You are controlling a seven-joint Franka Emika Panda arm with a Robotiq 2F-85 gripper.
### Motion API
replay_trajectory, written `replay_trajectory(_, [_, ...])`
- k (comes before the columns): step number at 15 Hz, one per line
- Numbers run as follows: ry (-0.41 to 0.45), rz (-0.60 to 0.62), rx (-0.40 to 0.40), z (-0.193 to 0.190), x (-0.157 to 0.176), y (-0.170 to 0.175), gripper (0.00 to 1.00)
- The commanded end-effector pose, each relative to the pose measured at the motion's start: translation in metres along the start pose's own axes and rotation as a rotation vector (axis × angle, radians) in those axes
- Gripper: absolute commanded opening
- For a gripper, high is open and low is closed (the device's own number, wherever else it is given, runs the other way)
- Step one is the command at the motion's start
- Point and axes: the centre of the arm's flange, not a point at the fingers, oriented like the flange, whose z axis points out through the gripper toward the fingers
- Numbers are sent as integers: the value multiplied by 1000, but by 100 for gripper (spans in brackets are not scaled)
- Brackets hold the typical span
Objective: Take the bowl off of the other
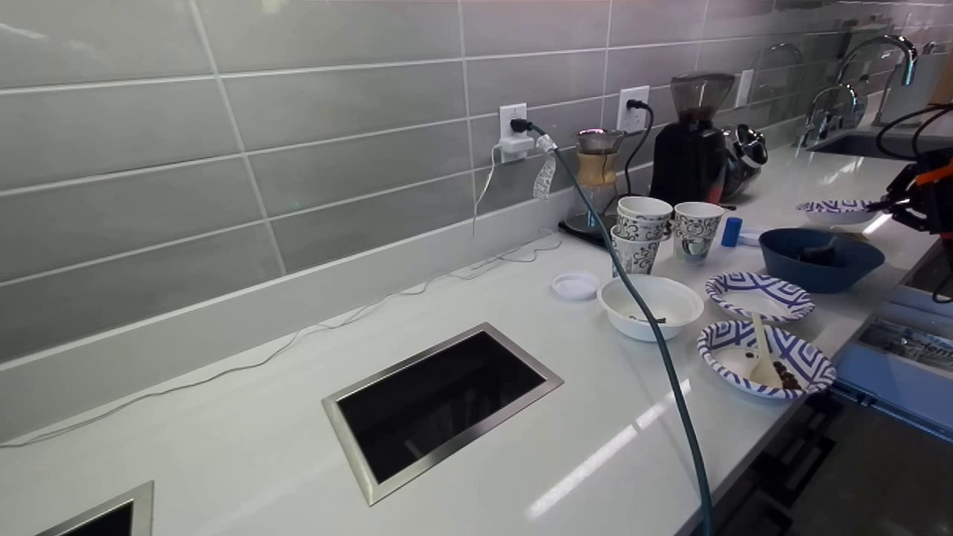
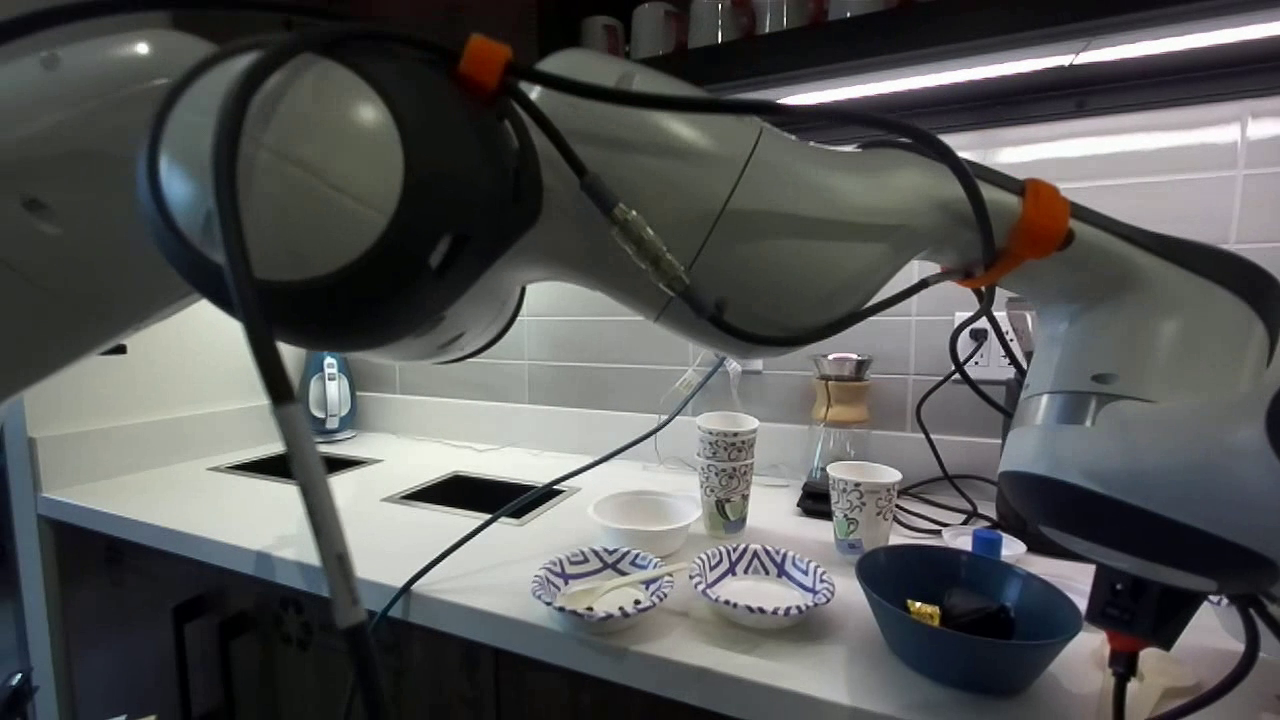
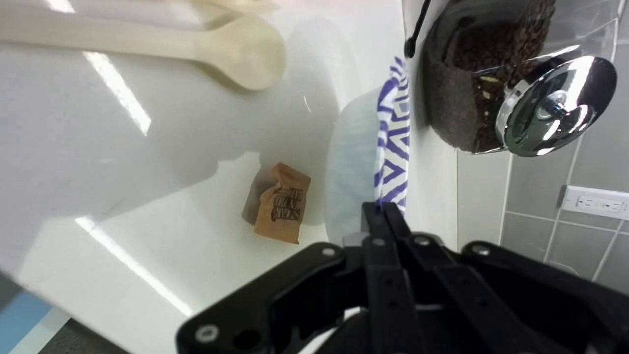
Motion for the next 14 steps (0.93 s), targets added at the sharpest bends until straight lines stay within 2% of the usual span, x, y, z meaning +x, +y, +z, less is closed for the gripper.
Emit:
replay_trajectory(1, [-16, 16, 7, 37, 17, -20, 1])
replay_trajectory(8, [-61, 7, -26, 61, 7, -20, 1])
replay_trajectory(9, [-61, 1, -26, 62, 7, -20, 9])
replay_trajectory(10, [-60, -1, -30, 62, 7, -21, 28])
replay_trajectory(14, [-63, -44, -62, 43, 7, -39, 55])
